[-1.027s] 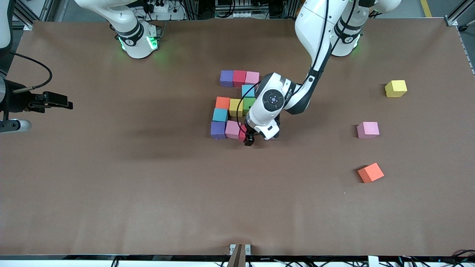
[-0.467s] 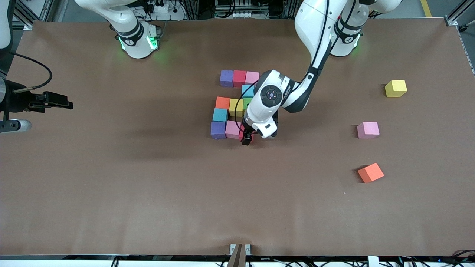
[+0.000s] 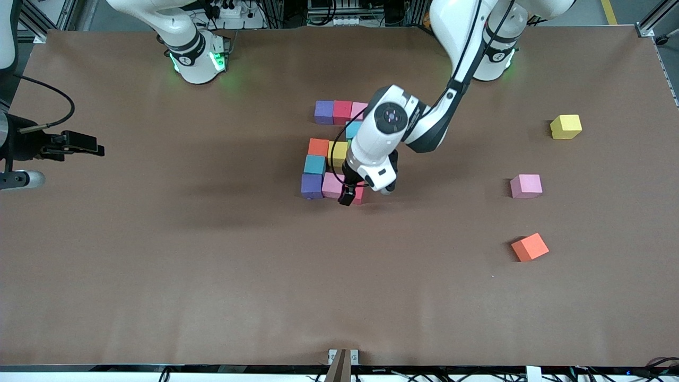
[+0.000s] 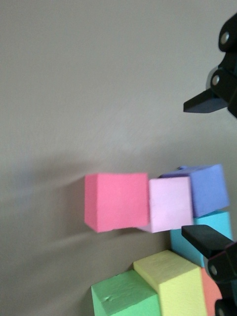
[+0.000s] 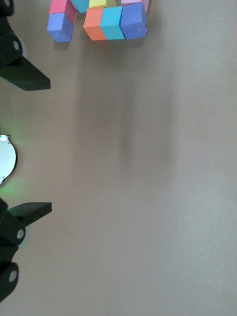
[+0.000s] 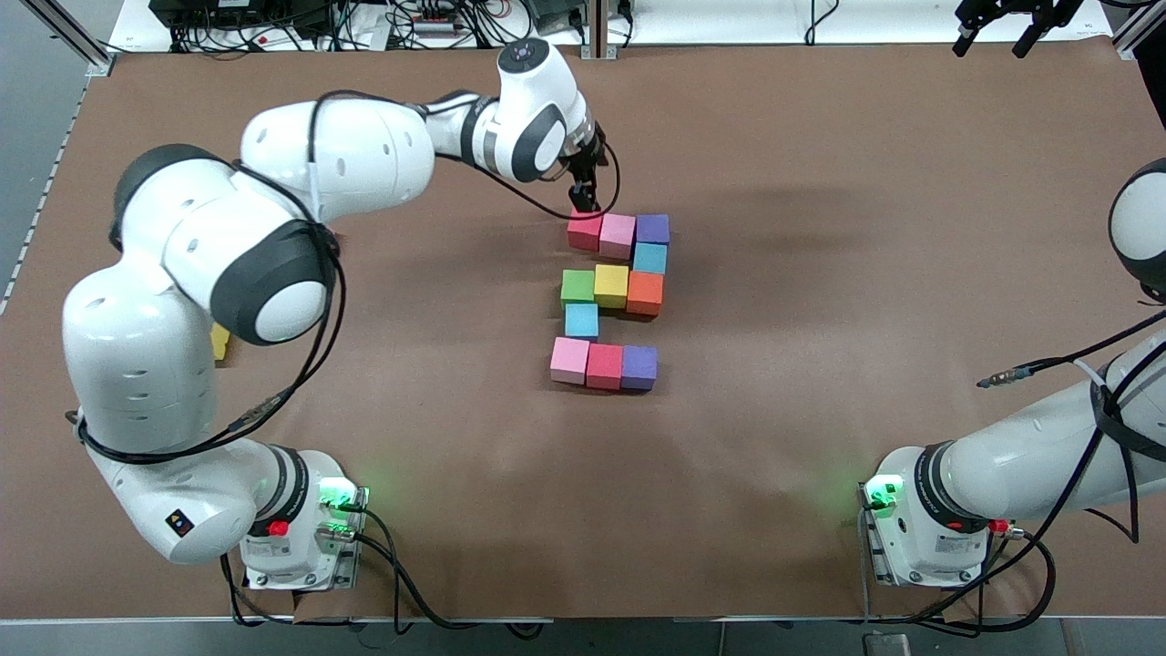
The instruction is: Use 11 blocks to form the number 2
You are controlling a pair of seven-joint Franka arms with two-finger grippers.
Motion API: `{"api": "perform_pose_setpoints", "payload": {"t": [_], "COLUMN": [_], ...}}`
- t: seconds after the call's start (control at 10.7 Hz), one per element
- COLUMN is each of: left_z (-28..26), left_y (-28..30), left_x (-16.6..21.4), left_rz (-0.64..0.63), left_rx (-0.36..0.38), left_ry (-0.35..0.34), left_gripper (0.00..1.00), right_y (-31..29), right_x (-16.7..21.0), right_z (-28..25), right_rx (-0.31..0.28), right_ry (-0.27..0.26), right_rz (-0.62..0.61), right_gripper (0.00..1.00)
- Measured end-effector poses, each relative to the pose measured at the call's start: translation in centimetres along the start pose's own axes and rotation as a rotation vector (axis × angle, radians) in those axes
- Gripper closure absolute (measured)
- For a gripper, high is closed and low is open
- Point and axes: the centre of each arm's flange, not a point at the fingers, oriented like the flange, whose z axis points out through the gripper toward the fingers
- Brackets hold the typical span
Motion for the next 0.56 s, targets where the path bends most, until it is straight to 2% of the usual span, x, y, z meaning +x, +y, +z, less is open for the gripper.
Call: {"api": "perform_pose_setpoints", "payload": {"t": [0.28,0.56], "left_z": [-7.4,-14.6], "left_y": [1.5,3.7], "left_x": [-1.5,0.1], "left_rz": [0.14,0.312], "left_rx": [-0.107,-0.209], "left_ry": [-0.023,-0.028], "left_gripper": [0.0,0.0], "right_y": [-4.0,-7.8], "right_x": [-1.4,-4.6], "right_z": [-1.4,-3.2], "right_rx": [-0.028,-0.114], "right_ry": [0.025,0.127], "right_rz": [0.066,0.039], "right_gripper": [0.0,0.0]}}
